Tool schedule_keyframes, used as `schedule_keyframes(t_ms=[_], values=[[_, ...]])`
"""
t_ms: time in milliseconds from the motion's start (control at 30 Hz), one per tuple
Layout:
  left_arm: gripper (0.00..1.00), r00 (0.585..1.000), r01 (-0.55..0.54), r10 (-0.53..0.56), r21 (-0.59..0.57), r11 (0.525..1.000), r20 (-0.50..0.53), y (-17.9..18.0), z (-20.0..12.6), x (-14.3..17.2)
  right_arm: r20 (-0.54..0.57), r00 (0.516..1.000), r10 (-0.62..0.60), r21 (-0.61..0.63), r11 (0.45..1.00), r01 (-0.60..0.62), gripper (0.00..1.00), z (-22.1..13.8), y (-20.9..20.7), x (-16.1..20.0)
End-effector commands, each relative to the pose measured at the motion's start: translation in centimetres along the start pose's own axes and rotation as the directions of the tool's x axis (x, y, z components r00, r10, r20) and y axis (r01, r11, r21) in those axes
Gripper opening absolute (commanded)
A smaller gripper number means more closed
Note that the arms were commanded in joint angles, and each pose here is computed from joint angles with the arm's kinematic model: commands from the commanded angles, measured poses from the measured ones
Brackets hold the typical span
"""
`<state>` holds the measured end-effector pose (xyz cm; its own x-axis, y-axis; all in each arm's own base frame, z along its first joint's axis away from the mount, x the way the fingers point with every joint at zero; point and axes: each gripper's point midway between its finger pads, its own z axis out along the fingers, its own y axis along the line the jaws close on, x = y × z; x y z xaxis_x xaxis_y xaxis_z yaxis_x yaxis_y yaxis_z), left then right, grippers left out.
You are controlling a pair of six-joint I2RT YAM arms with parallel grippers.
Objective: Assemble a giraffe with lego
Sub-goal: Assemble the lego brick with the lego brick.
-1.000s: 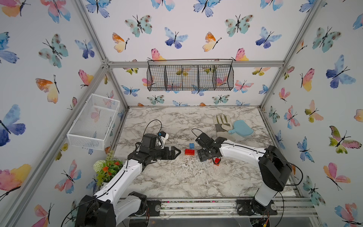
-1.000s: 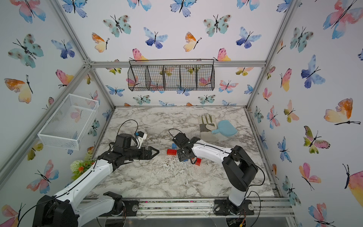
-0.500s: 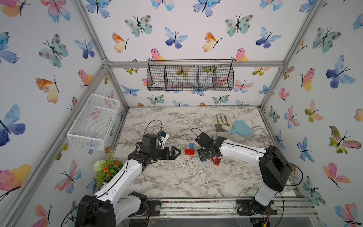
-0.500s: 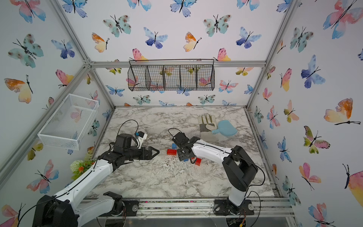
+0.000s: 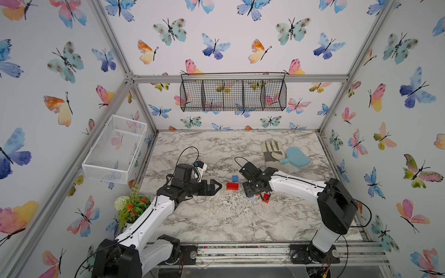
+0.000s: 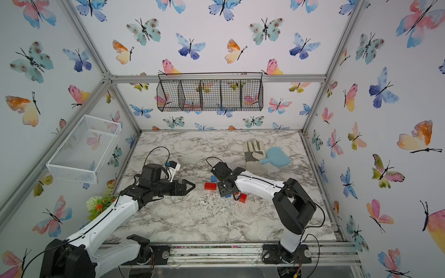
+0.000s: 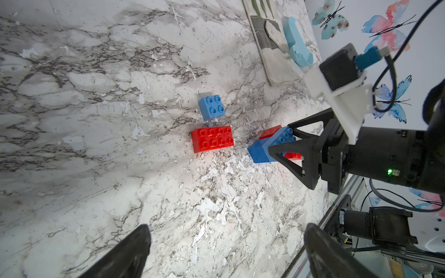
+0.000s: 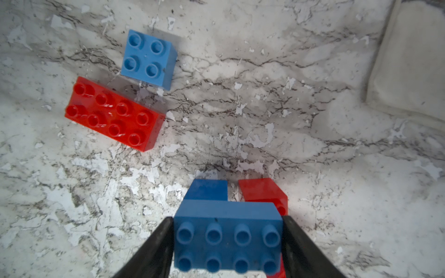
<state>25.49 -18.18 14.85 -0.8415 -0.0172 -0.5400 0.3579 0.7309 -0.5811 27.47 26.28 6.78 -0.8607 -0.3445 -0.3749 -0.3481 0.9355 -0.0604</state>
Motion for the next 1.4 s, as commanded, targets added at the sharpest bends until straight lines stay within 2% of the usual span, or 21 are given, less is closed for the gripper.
schedule_keyframes(t_ms=[0,133,467,667,1067,1367], values=[[0.98,1.0,-0.007,0.007,-0.005,1.0,-0.001,0.0,-0.1,0.2,-0.016,1.0,0.01,0.025,1.0,-0.009,0.64,0.0,-0.6,0.2],[0.98,1.0,-0.008,0.008,-0.005,1.0,-0.001,0.0,-0.1,0.1,-0.009,1.0,0.011,0.02,1.0,-0.011,0.62,-0.2,-0.5,0.0],[0.98,1.0,-0.005,0.005,-0.004,1.0,-0.004,0.0,0.0,0.2,0.0,0.998,-0.064,-0.049,0.997,0.064,0.62,-0.5,0.6,-0.2],[0.98,1.0,-0.006,0.006,-0.004,1.0,-0.002,0.0,-0.1,0.2,-0.01,0.998,-0.067,-0.074,0.995,0.066,0.62,0.0,1.1,0.0],[0.98,1.0,-0.006,0.006,-0.001,1.0,-0.003,0.0,0.0,0.2,-0.003,0.997,0.079,-0.028,0.996,-0.079,0.61,-1.0,0.4,-1.0],[0.98,1.0,-0.009,0.009,-0.001,1.0,0.002,-0.1,-0.1,0.1,0.006,0.996,0.083,-0.019,0.996,-0.083,0.61,-0.9,0.1,-0.6]])
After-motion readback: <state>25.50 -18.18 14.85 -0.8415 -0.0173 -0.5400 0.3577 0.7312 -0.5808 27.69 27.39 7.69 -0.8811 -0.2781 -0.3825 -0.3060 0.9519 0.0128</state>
